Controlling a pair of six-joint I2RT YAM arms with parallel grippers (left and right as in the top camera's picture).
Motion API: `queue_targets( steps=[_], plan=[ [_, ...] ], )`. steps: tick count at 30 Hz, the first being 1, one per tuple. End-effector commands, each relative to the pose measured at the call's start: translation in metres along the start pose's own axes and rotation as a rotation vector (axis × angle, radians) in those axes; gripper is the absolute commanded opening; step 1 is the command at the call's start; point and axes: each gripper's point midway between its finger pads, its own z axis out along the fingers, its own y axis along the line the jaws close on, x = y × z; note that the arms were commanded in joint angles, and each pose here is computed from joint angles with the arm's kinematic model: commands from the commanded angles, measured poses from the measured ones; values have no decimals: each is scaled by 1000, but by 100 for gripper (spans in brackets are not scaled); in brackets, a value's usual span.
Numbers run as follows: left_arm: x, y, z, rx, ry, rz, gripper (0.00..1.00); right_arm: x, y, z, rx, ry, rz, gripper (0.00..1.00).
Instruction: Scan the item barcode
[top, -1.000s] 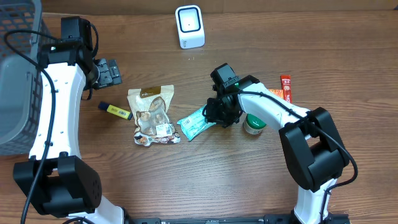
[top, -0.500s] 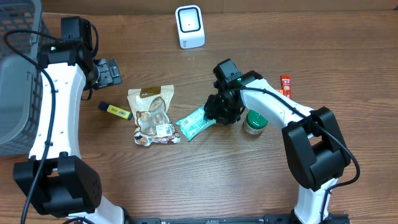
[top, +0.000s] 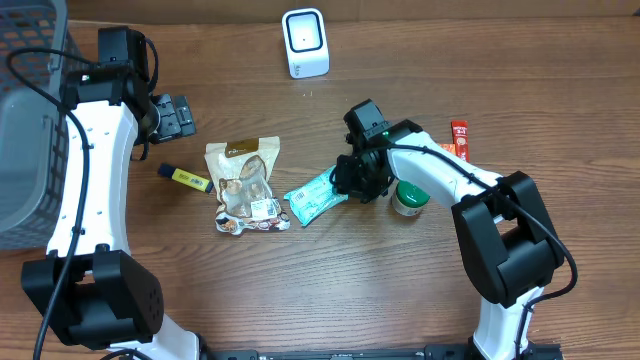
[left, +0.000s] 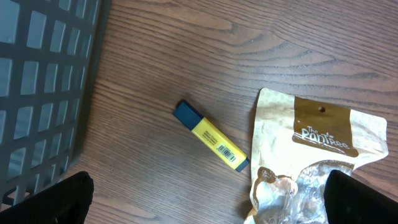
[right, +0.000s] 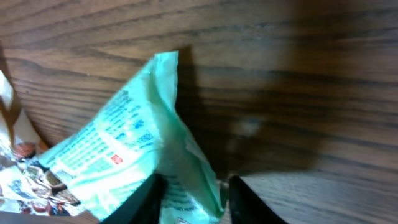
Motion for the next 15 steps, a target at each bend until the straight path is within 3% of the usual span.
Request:
queue_targets(
  steps=[1,11,12,14,15],
  plan=[
    [-1,0,-5,-4,-16,12,100,13,-18,9,48,26,11,28],
    [-1,0,-5,-4,-16,12,100,18,-22,11,57,41,18,21],
    [-1,0,-6,-4,-16,12,100,18,-22,11,57,44,19,19],
    [-1,0,-6,-4,-16,12,100,19,-22,11,55,45,19,5],
    [-1,0,-5,-4,-16,12,100,19,-22,11,54,45,19,4]
  ],
)
